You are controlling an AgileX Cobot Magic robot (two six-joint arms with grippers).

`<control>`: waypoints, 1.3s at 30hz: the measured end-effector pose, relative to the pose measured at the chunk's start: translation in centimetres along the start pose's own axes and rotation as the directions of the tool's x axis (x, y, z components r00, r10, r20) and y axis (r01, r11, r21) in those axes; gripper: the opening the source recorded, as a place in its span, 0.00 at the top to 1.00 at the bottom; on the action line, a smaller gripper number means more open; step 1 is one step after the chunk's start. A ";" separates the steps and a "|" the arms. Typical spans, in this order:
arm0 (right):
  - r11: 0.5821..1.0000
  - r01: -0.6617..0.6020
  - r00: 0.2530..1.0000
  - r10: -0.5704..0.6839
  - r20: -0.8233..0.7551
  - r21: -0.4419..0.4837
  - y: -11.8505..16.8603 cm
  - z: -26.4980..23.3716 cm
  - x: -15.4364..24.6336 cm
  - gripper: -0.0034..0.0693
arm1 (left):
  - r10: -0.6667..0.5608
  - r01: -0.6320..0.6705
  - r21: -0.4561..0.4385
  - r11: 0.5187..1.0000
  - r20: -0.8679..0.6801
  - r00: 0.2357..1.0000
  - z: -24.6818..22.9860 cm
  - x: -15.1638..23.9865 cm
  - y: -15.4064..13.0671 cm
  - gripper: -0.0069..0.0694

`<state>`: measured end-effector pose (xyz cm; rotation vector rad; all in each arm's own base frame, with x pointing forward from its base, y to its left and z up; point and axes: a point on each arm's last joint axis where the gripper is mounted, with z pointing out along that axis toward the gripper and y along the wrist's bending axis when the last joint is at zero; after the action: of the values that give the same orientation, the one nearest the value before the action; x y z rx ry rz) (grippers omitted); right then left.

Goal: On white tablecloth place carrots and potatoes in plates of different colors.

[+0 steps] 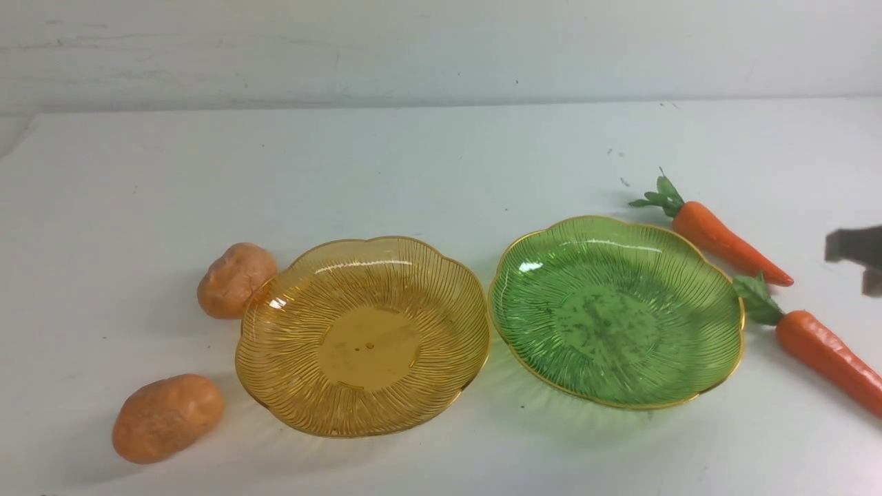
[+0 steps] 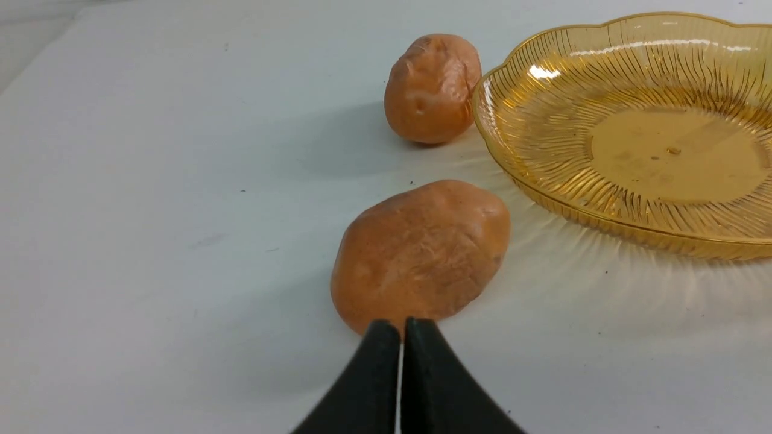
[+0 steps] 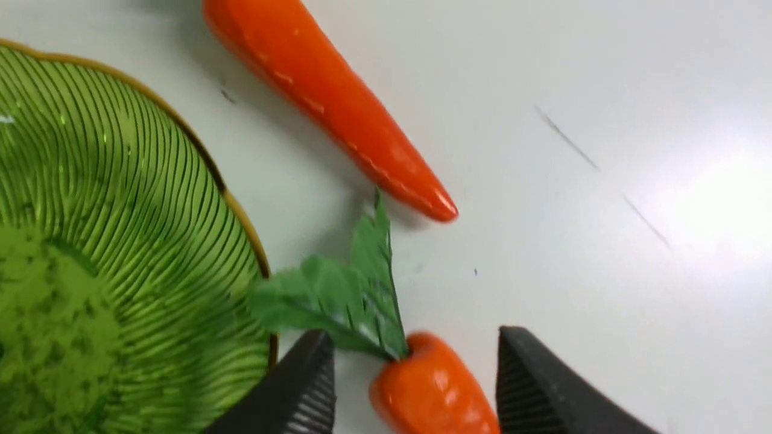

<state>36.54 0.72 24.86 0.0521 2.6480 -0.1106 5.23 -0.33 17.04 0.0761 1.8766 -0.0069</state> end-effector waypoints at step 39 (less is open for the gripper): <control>0.970 0.237 0.965 -0.241 -0.104 -0.054 1.8 7.8 -11.1 0.60 | 0.000 0.000 0.000 1.000 0.000 1.000 0.0 0.0 0.0 0.91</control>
<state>50.08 1.68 23.10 -0.2846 2.7559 -0.1361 5.23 -0.33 17.04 0.0761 1.8766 -0.0069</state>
